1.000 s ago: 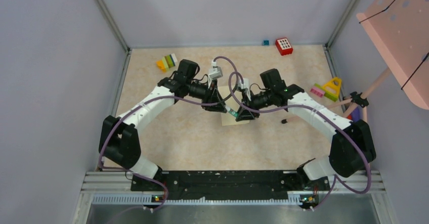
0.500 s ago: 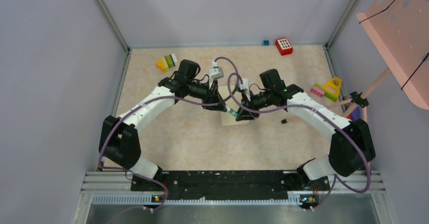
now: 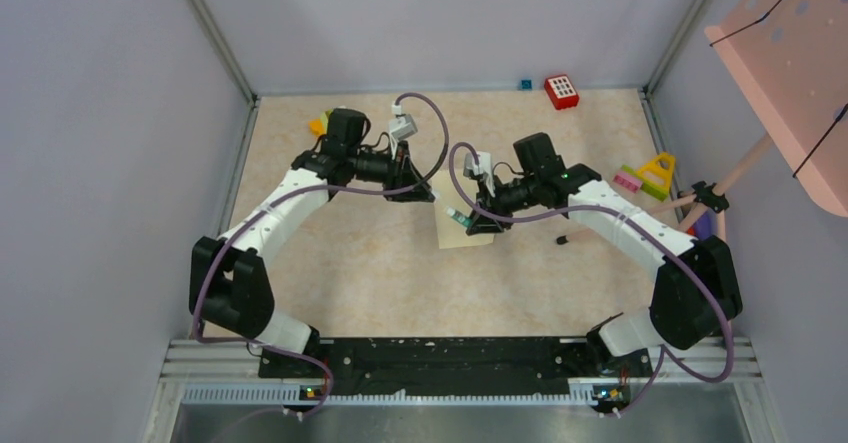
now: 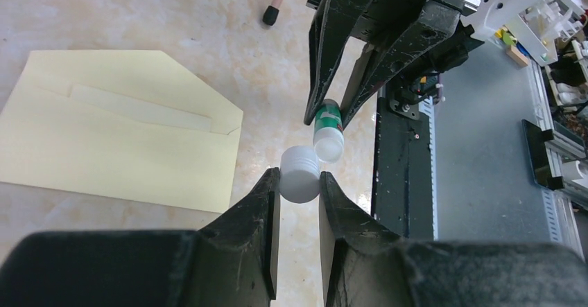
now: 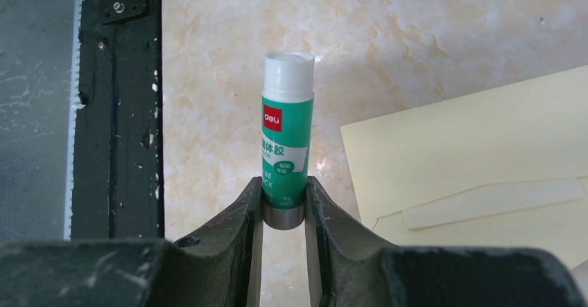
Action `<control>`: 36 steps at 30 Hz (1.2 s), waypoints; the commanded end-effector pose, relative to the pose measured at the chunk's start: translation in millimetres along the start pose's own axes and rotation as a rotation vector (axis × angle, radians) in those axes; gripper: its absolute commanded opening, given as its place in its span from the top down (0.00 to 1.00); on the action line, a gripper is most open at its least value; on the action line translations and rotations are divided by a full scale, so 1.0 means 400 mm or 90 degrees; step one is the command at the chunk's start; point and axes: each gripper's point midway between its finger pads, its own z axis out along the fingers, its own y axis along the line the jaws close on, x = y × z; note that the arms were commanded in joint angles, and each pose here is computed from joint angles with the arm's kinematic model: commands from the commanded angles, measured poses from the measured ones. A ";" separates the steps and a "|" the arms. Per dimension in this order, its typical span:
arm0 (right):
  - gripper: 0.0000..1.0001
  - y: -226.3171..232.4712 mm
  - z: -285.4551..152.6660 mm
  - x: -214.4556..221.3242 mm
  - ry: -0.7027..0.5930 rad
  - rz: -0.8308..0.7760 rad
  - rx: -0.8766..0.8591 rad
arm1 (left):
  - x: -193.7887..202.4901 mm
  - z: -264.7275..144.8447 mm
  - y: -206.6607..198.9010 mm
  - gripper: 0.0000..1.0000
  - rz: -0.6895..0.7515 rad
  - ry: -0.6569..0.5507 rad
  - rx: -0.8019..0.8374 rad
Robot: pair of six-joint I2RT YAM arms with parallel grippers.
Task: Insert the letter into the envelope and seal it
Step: Open the solid glue cap from the solid glue, then place the solid glue cap at the center of the board.
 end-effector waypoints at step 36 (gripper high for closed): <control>0.93 -0.015 -0.093 -0.081 -0.062 -0.047 0.050 | 0.404 -0.507 0.600 1.00 -0.127 0.266 -0.674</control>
